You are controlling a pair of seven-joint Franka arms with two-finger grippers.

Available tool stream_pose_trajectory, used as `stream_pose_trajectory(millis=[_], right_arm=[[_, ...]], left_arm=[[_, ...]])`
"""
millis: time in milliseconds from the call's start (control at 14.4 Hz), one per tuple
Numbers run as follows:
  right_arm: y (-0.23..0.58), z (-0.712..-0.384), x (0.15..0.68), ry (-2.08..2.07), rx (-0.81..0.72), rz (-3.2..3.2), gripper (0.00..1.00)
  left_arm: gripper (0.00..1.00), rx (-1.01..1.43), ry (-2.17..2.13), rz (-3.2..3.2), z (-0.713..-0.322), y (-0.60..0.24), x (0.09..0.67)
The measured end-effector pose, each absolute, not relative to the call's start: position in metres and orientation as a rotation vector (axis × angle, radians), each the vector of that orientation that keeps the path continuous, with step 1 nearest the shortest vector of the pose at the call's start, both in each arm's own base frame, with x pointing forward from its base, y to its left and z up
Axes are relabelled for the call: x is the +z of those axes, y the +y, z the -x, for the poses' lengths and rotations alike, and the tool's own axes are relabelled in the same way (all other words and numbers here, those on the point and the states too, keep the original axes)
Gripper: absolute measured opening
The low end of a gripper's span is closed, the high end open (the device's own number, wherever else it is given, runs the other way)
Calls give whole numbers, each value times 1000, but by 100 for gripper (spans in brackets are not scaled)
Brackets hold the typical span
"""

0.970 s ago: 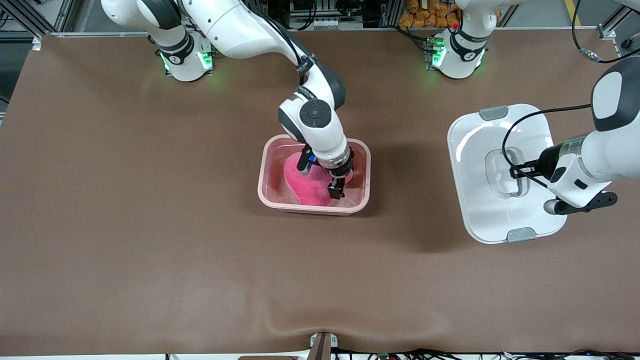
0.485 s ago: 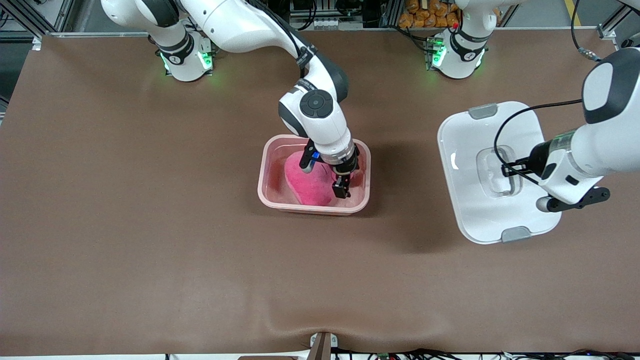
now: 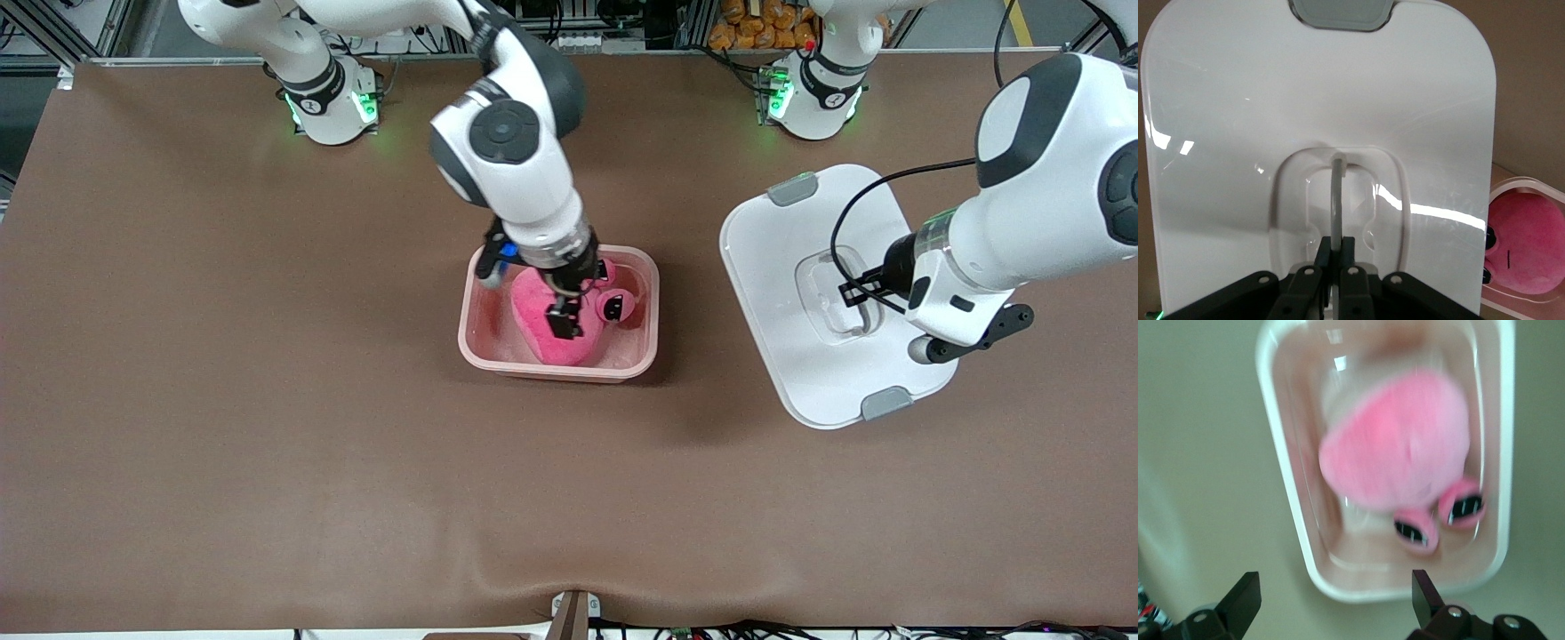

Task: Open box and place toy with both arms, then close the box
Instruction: 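Lower the lid onto the box with the left gripper while the right gripper withdraws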

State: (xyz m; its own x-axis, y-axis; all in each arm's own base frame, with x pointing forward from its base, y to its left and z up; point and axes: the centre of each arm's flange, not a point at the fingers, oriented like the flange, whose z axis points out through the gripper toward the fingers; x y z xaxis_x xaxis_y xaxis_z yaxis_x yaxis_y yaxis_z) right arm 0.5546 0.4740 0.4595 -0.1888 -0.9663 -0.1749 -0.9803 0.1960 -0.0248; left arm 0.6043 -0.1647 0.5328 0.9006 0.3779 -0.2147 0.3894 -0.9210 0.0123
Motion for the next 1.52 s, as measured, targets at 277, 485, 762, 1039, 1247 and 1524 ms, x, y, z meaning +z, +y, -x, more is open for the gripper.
stream_pose_trajectory(millis=[277,485,762,1039,1247,1524], right_arm=[[389,-582,486,2237,200,2101,100],[317,-592,506,2136,296,2210,100],[225,-583,526,1953,363,2358,100],[131,-558,533,1704,395,2504,100],[67,-548,538,1553,421,2571,100],[-5,-541,552,1344,386,2632,100]], left_arm=[[7,-306,805,-2961,-599,-189,538],[7,-278,969,-2905,-595,-214,540],[7,-234,1197,-2797,-587,-261,538],[7,-184,1388,-2677,-582,-296,537],[7,-155,1529,-2576,-578,-326,529],[7,-111,1683,-2486,-567,-372,507]])
